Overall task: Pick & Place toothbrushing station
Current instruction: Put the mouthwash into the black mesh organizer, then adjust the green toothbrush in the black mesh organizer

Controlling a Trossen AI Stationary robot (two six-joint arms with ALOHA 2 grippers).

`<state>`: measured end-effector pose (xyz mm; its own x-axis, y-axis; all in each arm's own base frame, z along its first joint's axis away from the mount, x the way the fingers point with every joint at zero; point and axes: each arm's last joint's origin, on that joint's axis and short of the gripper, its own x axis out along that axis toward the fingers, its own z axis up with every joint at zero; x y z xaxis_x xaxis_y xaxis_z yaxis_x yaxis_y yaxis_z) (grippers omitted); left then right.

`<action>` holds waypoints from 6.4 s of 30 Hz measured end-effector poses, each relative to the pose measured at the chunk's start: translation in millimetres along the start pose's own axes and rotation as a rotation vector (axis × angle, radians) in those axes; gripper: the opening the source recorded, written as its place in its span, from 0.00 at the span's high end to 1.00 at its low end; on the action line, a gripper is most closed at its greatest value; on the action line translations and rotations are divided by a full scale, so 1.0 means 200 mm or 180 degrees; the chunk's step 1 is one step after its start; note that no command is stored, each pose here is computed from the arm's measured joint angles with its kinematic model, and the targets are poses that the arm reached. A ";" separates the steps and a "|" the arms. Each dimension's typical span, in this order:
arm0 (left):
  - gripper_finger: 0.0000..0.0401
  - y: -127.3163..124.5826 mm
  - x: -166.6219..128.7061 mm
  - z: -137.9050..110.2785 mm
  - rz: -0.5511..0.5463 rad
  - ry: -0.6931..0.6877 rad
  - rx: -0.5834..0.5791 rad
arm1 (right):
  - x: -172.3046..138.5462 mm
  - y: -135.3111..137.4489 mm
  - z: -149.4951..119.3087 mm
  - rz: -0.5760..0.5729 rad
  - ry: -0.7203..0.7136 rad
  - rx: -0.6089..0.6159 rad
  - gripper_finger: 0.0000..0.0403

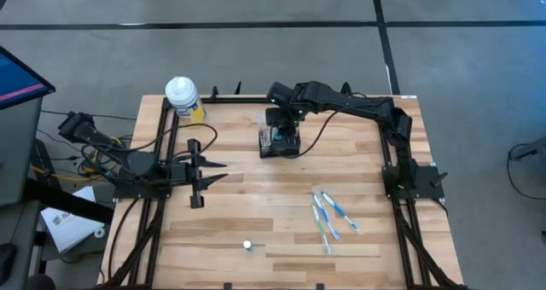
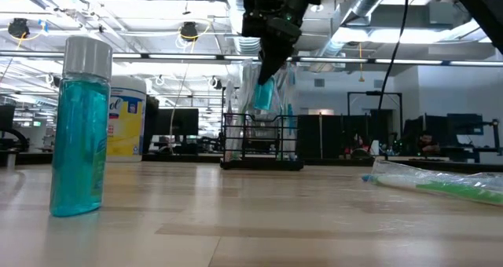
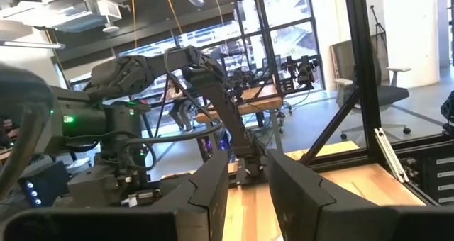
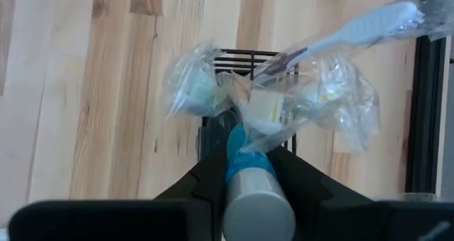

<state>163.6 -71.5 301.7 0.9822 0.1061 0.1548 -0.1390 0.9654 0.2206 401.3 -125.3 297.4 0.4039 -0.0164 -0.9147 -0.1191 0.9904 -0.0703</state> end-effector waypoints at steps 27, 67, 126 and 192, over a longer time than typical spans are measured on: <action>0.77 0.00 0.00 -0.01 -0.0012 0.0030 0.0031 | 0.02 -0.03 -0.01 -0.0022 0.0089 -0.0733 0.80; 0.77 0.00 0.00 -0.01 -0.0002 0.0052 0.0048 | 0.22 -0.08 -0.02 0.0218 0.0114 -0.0630 0.80; 0.77 0.00 0.00 -0.01 -0.0002 0.0054 0.0050 | 0.11 -0.08 0.03 0.0346 0.0397 -0.0176 0.66; 0.77 0.00 0.00 -0.02 -0.0026 0.0121 0.0087 | -0.06 -0.32 -0.24 -0.0094 0.1311 0.0961 0.71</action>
<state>164.7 -70.9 297.4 0.9874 0.1077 0.1162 -0.1339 0.9594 0.2481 360.5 -194.6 293.5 0.0048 -0.0374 -0.9993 0.1788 0.9832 -0.0360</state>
